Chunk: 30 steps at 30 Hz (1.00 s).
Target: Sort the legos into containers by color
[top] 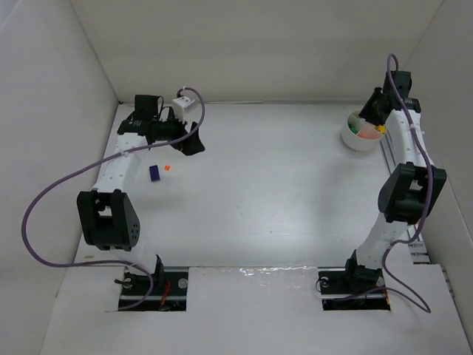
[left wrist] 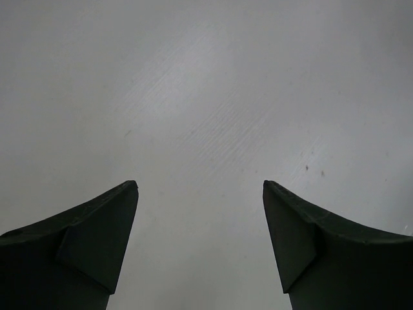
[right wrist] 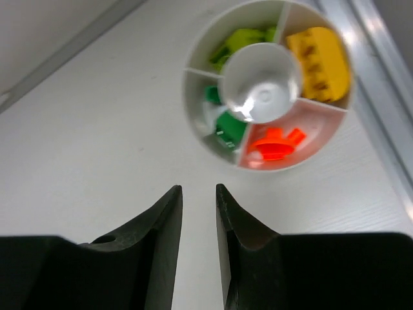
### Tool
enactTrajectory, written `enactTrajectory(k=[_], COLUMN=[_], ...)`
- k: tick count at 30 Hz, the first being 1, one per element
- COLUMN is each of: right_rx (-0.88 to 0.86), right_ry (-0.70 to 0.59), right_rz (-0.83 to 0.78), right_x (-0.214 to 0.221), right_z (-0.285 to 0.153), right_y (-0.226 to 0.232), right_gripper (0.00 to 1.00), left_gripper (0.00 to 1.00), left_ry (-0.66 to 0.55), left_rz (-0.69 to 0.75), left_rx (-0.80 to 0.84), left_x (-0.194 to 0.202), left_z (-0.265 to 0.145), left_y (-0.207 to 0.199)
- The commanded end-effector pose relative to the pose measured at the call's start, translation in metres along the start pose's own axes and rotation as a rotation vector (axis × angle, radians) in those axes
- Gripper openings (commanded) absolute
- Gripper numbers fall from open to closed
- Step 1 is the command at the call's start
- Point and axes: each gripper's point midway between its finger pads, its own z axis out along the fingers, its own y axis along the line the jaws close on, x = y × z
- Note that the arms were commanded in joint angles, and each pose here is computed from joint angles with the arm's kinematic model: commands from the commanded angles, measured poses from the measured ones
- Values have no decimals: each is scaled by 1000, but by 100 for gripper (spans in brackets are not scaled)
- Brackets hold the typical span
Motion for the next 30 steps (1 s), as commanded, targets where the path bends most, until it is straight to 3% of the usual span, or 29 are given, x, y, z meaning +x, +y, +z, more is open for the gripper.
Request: enactTrajectory(k=[1, 5, 9, 15, 21, 30], right_rx=[-261, -357, -393, -414, -410, -406], right_ry=[9, 62, 93, 110, 118, 127], right_rz=[-61, -116, -155, -179, -179, -179], right_x=[2, 25, 42, 52, 54, 55], right_z=[-45, -51, -50, -54, -48, -44], right_y=[74, 117, 143, 158, 158, 159], right_gripper=[33, 33, 33, 33, 33, 34], left_gripper=[74, 60, 53, 53, 57, 54], left_ry=[113, 177, 228, 190, 265, 285], left_rz=[107, 87, 24, -185, -232, -253], left_rx=[38, -79, -207, -359, -561, -599], left_x=[38, 77, 100, 98, 111, 120], left_z=[-31, -52, -49, -39, -30, -16], left_y=[-22, 0, 30, 59, 92, 113])
